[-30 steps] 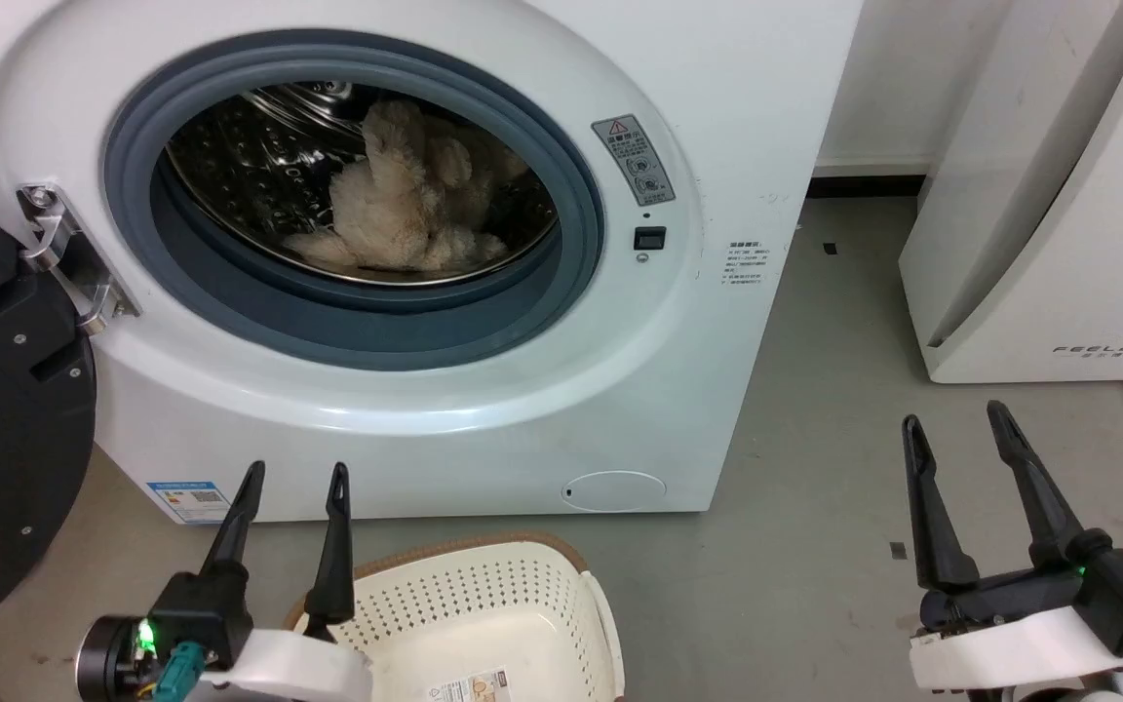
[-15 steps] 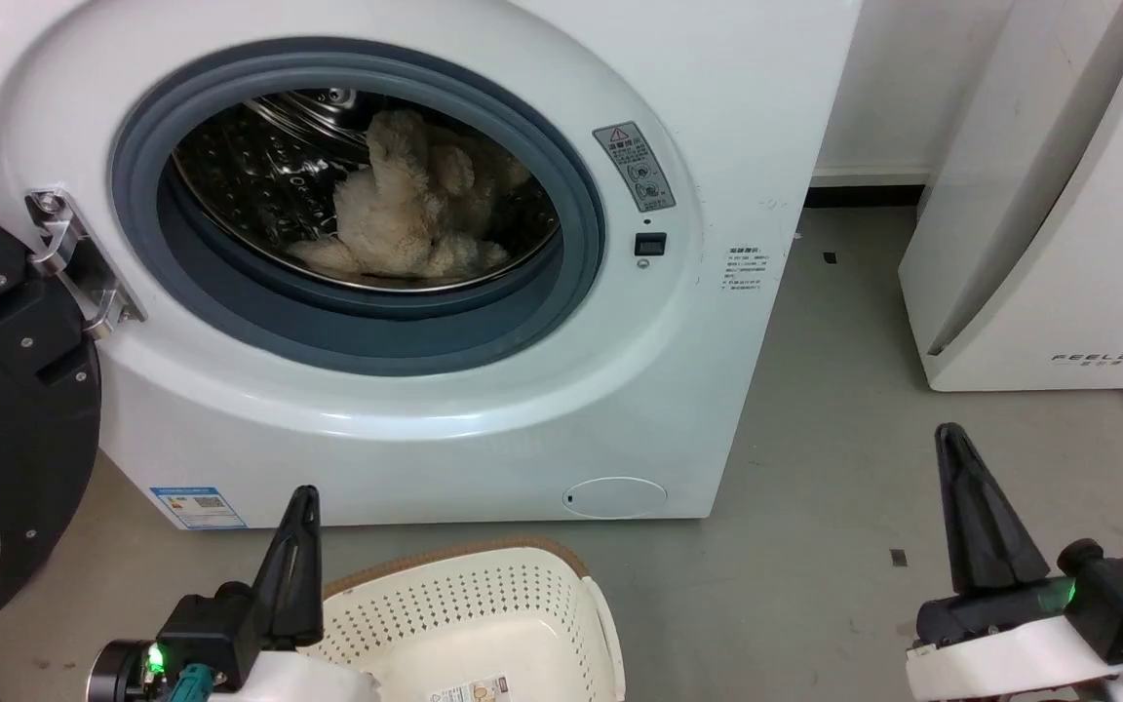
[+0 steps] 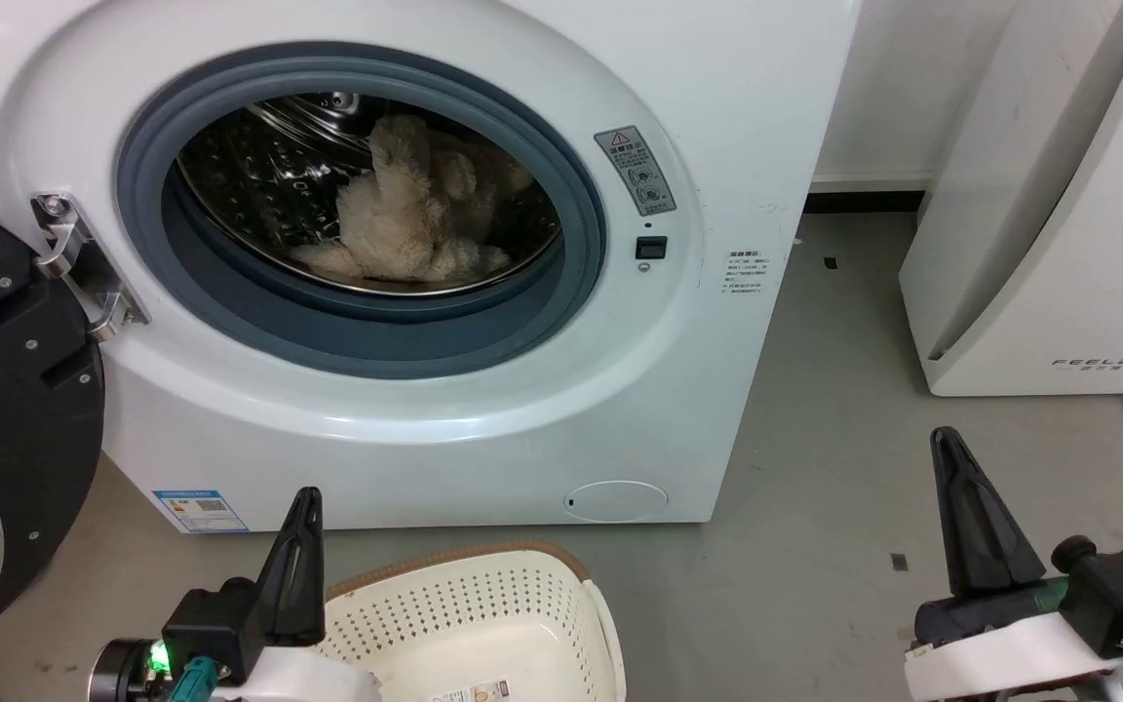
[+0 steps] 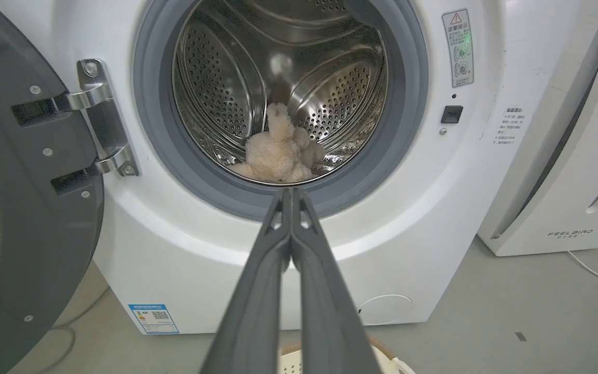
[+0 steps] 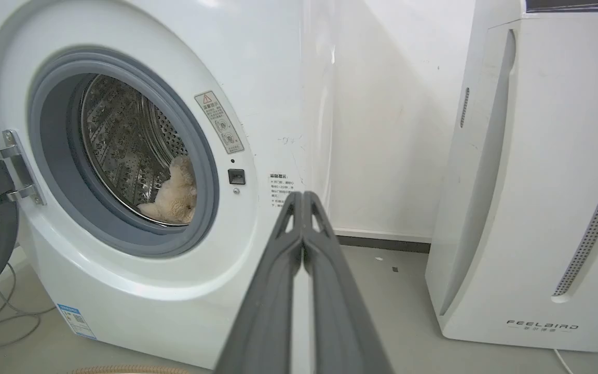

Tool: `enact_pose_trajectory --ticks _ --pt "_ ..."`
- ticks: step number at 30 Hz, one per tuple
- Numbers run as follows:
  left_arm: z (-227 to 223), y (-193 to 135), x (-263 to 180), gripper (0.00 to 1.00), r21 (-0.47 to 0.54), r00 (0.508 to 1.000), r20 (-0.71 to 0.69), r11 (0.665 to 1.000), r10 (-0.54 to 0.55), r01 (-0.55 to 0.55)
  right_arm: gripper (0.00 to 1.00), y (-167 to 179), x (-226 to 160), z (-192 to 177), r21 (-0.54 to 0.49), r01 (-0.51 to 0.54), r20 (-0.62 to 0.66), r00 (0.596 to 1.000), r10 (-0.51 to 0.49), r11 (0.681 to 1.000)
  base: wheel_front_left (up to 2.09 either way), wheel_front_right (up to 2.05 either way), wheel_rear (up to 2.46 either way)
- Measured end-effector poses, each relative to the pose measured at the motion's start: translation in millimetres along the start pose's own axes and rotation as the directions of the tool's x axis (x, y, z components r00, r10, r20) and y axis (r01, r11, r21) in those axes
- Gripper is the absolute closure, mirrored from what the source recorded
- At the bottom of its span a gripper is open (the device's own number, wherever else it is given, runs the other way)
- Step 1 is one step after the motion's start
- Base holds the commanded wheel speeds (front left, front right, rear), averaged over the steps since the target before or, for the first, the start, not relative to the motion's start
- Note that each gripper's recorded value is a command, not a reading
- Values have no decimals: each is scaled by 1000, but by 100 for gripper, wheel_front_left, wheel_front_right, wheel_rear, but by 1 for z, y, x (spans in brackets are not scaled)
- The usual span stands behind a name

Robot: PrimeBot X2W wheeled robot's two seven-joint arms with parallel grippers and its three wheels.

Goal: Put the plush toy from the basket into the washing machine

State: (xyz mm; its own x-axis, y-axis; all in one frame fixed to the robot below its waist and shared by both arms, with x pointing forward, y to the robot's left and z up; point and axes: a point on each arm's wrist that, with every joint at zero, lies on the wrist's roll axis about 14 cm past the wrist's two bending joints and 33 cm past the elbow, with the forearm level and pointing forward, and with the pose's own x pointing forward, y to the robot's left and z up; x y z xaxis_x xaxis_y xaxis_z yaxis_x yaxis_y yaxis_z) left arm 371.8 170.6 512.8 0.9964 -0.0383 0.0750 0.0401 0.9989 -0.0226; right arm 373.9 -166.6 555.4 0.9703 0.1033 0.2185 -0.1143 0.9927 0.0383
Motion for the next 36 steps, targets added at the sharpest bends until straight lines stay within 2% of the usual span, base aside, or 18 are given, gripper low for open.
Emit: enact_pose_trajectory --ticks 36 --pt "3 3 0 100 26 999 -30 1000 15 -15 100 3 -2 -9 -25 -11 -75 997 9 1000 0 0 0"
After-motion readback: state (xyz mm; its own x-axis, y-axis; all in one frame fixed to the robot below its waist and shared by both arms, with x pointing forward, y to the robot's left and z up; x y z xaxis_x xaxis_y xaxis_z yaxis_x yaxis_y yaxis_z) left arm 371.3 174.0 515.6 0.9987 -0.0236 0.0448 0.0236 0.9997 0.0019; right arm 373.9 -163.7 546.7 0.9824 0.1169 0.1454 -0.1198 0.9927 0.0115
